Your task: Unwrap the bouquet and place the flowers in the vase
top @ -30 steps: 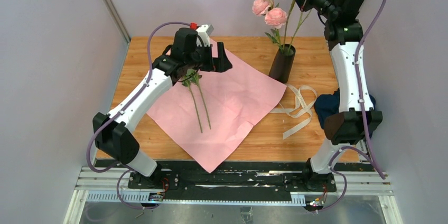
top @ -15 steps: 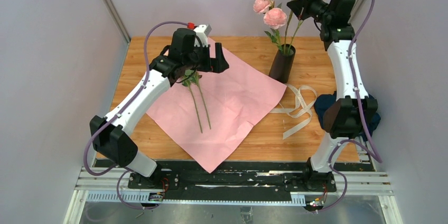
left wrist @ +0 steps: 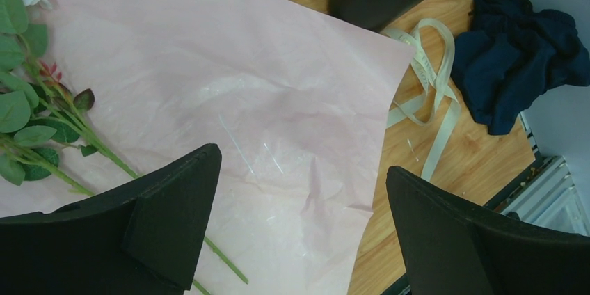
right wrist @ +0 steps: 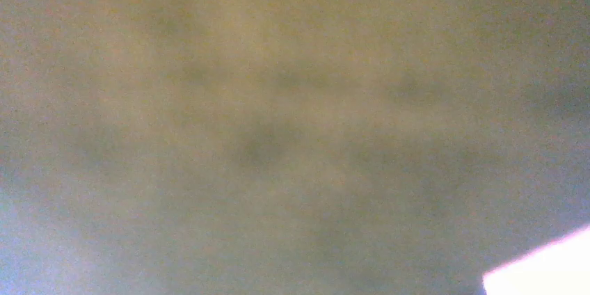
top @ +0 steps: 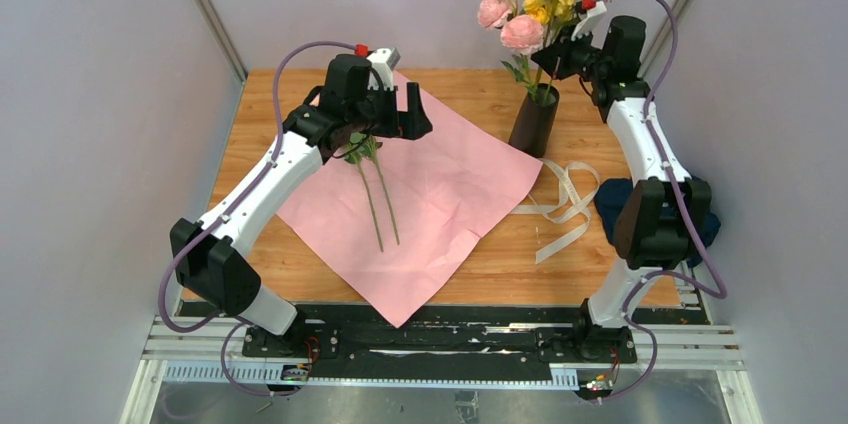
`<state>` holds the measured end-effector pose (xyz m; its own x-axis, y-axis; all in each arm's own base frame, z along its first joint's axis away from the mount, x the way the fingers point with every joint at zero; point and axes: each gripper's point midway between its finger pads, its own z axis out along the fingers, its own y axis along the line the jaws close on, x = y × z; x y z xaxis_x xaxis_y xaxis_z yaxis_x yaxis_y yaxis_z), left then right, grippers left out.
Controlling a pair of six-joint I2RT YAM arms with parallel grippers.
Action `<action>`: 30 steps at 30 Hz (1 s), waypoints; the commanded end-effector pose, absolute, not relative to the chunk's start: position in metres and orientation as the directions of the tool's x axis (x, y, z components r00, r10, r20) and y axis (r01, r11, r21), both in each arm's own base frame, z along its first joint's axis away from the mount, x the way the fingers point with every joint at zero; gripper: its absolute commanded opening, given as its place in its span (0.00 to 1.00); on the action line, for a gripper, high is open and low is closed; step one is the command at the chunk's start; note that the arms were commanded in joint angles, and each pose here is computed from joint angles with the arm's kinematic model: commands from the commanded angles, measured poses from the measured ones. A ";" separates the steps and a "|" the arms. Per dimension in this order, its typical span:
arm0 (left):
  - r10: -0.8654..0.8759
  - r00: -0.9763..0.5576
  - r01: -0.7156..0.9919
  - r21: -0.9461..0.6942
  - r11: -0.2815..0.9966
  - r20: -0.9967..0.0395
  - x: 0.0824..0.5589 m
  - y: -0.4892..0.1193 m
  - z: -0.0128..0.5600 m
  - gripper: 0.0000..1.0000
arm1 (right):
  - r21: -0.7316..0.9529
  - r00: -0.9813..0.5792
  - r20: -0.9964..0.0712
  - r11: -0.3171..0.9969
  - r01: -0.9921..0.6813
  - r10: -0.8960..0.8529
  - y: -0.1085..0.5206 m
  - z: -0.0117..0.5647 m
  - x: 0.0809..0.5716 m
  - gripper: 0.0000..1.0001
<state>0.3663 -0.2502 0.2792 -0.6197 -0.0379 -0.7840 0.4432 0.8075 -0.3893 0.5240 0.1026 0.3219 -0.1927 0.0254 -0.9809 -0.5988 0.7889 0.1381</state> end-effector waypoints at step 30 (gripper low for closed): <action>-0.039 -0.685 0.271 -0.304 0.913 -0.728 0.383 -0.212 0.259 1.00 | 0.210 -0.355 -0.934 0.855 -0.474 0.033 0.086 0.278 0.474 0.82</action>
<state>0.3883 -0.2203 0.2398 -0.7173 -0.0306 -0.6961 0.2678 0.9102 -0.3159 0.4747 0.0896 0.2828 -0.3437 0.0329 -0.9385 -0.4915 0.8453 0.2096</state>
